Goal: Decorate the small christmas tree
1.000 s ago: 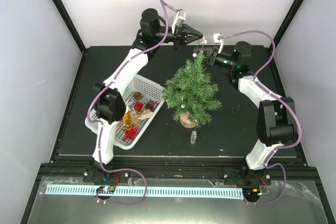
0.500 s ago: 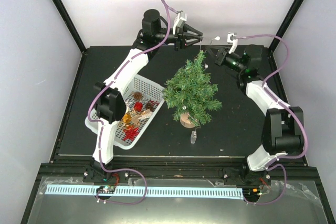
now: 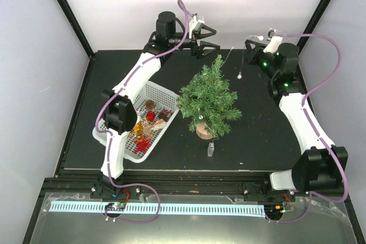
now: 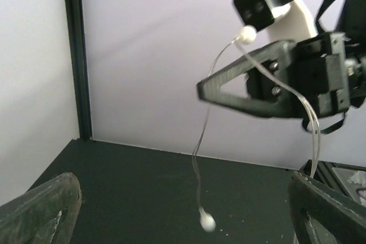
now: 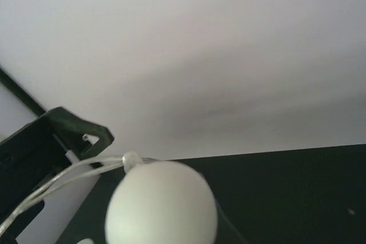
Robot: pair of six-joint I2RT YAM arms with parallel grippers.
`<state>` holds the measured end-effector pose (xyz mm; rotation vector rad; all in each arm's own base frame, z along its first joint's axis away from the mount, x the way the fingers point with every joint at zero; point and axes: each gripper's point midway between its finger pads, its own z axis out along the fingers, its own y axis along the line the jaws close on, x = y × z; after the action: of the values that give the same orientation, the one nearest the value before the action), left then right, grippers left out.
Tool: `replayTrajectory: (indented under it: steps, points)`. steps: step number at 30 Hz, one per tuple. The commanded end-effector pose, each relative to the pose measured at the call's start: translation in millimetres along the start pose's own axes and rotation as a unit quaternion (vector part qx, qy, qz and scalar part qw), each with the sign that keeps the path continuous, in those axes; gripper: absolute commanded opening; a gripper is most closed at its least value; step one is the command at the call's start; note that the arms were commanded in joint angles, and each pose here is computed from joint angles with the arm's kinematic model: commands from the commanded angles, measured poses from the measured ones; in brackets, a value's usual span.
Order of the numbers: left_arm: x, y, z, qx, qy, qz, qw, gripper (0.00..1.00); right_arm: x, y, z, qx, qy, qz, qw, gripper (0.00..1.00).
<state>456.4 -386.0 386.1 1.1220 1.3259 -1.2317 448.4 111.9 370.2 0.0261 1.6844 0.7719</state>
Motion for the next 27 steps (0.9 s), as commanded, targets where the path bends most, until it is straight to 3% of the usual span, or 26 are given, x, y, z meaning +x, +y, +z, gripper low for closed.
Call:
replayTrajectory:
  steps: [1, 7, 13, 20, 27]
  points:
    - [-19, 2, -10, -0.032, -0.001, 0.024, 0.999, 0.99, -16, -29, -24, 0.124, -0.015, -0.005, 0.992, 0.01]
    - [-26, 31, -36, -0.153, 0.03, 0.06, 0.986, 0.99, -32, -35, -62, 0.202, -0.034, -0.003, 0.979, 0.01]
    - [-56, 34, -93, -0.284, 0.083, 0.119, 0.948, 0.99, -35, -19, -104, 0.282, -0.043, -0.041, 0.958, 0.01]
    - [-95, -42, -149, -0.334, 0.109, 0.18, 0.919, 0.99, -27, 3, -141, 0.289, -0.011, -0.039, 0.956, 0.01]
    - [-99, -131, -177, -0.298, 0.112, 0.168, 0.933, 0.99, -31, 32, -181, 0.283, 0.003, -0.06, 0.957, 0.01]
